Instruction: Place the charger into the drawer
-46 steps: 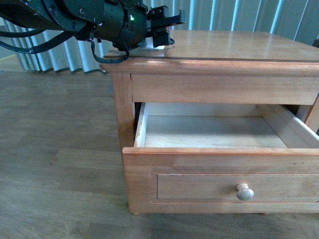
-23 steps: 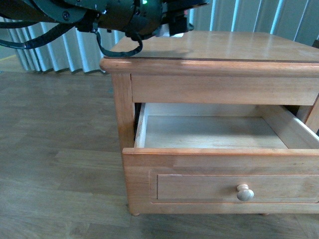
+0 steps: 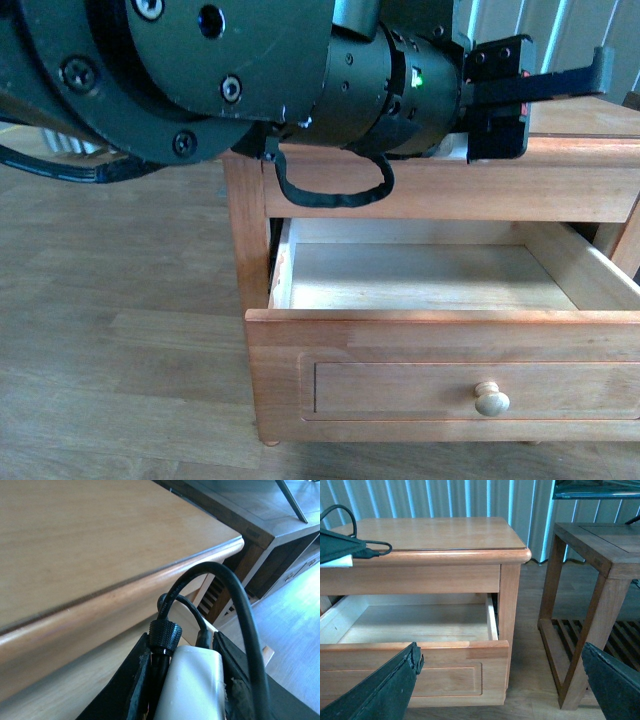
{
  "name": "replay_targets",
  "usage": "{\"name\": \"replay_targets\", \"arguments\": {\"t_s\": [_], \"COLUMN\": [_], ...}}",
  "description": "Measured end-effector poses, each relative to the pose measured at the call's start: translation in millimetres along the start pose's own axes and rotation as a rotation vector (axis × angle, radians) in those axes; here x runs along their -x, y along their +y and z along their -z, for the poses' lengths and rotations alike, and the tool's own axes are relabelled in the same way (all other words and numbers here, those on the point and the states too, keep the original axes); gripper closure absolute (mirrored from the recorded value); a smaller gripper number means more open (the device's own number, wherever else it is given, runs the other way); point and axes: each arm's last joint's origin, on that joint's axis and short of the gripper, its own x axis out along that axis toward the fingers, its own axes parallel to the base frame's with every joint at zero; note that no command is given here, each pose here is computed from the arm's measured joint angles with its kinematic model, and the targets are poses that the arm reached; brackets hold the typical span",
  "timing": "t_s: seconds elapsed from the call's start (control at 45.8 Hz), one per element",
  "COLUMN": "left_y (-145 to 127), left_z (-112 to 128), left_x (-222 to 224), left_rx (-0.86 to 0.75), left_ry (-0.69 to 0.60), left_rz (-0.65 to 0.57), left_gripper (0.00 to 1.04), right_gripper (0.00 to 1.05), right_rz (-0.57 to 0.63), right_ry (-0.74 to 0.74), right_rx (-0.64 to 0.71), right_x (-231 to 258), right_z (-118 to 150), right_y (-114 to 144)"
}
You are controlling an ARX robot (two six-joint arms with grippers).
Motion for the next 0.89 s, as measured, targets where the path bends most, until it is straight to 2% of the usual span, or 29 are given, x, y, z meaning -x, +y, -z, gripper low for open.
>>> {"name": "replay_targets", "arguments": {"t_s": [0.349,0.524,0.764,0.807,0.895], "left_y": [18,35,43,43,42], "left_z": [25,40,38,37,29], "left_x": [-5,-8,-4,-2,8], "left_rx": [0.048,0.110,0.119,0.112,0.096], "left_ry": [0.049,0.069,0.048,0.043,0.012], "left_rz": [-0.074,-0.121,-0.193,-0.209,-0.282], "left_gripper": [0.71,0.43,0.07,0.04,0.07], "right_gripper": [0.08,0.08,0.08,0.08,0.08], "right_rz": [0.000,0.000,0.000,0.000,0.000], "right_ry": [0.000,0.000,0.000,0.000,0.000], "right_rx": [0.000,0.000,0.000,0.000,0.000], "right_x": [0,0,0,0,0], "right_z": [0,0,0,0,0], "right_y": [0,0,0,0,0]}}
